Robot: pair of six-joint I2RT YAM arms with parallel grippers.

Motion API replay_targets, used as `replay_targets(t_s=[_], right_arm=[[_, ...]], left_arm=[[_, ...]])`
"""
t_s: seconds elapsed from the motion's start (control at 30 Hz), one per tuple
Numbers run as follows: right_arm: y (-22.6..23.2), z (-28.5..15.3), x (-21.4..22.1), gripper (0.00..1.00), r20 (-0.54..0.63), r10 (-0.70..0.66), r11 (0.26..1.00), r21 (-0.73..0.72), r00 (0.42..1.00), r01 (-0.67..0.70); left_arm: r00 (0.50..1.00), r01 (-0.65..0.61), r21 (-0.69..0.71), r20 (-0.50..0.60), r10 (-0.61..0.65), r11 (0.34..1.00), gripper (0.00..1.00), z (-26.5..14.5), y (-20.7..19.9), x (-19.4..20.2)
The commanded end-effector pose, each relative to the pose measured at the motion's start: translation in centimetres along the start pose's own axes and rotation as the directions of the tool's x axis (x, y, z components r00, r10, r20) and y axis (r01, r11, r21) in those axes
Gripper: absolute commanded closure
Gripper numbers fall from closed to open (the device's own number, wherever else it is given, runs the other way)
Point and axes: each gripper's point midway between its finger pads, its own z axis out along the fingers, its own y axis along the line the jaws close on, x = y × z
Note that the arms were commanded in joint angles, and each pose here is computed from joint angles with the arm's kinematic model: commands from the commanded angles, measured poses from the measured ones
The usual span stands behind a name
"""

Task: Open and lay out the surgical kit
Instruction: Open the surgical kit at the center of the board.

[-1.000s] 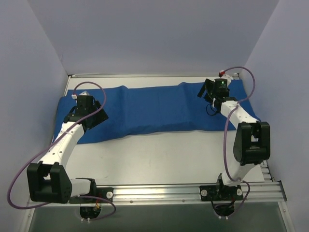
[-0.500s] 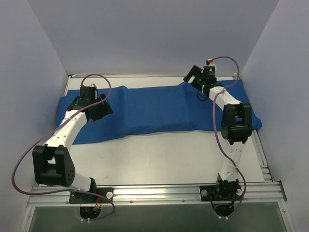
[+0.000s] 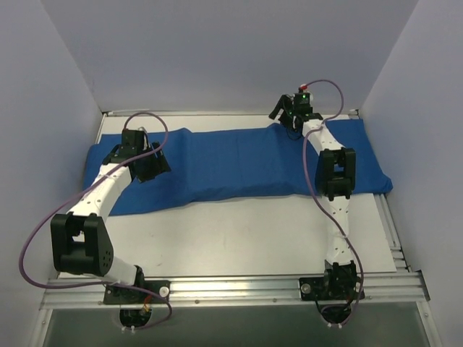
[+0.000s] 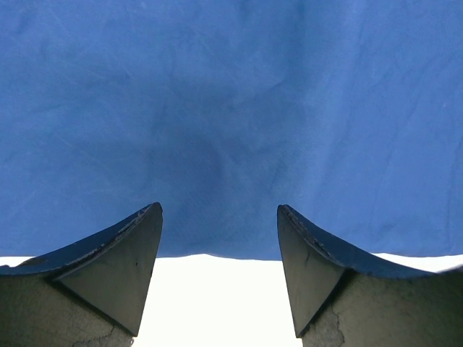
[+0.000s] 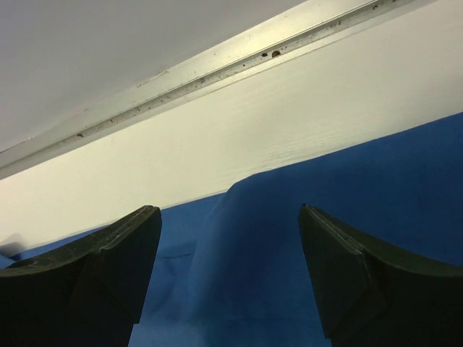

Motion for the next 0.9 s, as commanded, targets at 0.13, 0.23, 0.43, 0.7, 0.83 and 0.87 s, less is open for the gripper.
replay_targets(t_s=[0.13,0.23,0.43,0.7,0.83,0.87], right_arm=[[1.4,0.5,1.5,0.25,-0.065,-0.003,1.000,-0.008,0.998,0.002],[1.2,1.0,2.4,0.29,-0.090,0.011,1.000,-0.013,0.996,-0.013],[1.8,1.6,3.3,0.47,-0.125,0.049,0.997,-0.059,0.991,-0.056],[2.2,1.3,3.3,0.81,-0.142,0.026,0.997,-0.075,0.990,-0.037],[2.5,0.6,1.8,0.98,-0.110,0.015,0.996,-0.082,0.994,-0.024],[2.9,0.2,1.1,1.00,-0.095,0.012,0.996,-0.089,0.995,-0.020]], left_arm=[[1.000,0.009,0.021,0.006,-0.009,1.000,0.27,-0.4,-0.4,-0.2],[1.000,0.012,0.021,0.007,-0.012,1.000,0.27,-0.3,-0.4,-0.3],[1.000,0.008,0.013,0.010,-0.008,1.000,0.26,-0.5,-0.3,-0.3],[1.000,0.012,0.008,0.013,-0.012,1.000,0.27,-0.6,-0.1,-0.2],[1.000,0.016,0.017,0.015,-0.017,1.000,0.26,-0.8,-0.4,-0.5],[1.000,0.016,0.018,0.018,-0.016,1.000,0.27,-0.8,-0.4,-0.6]])
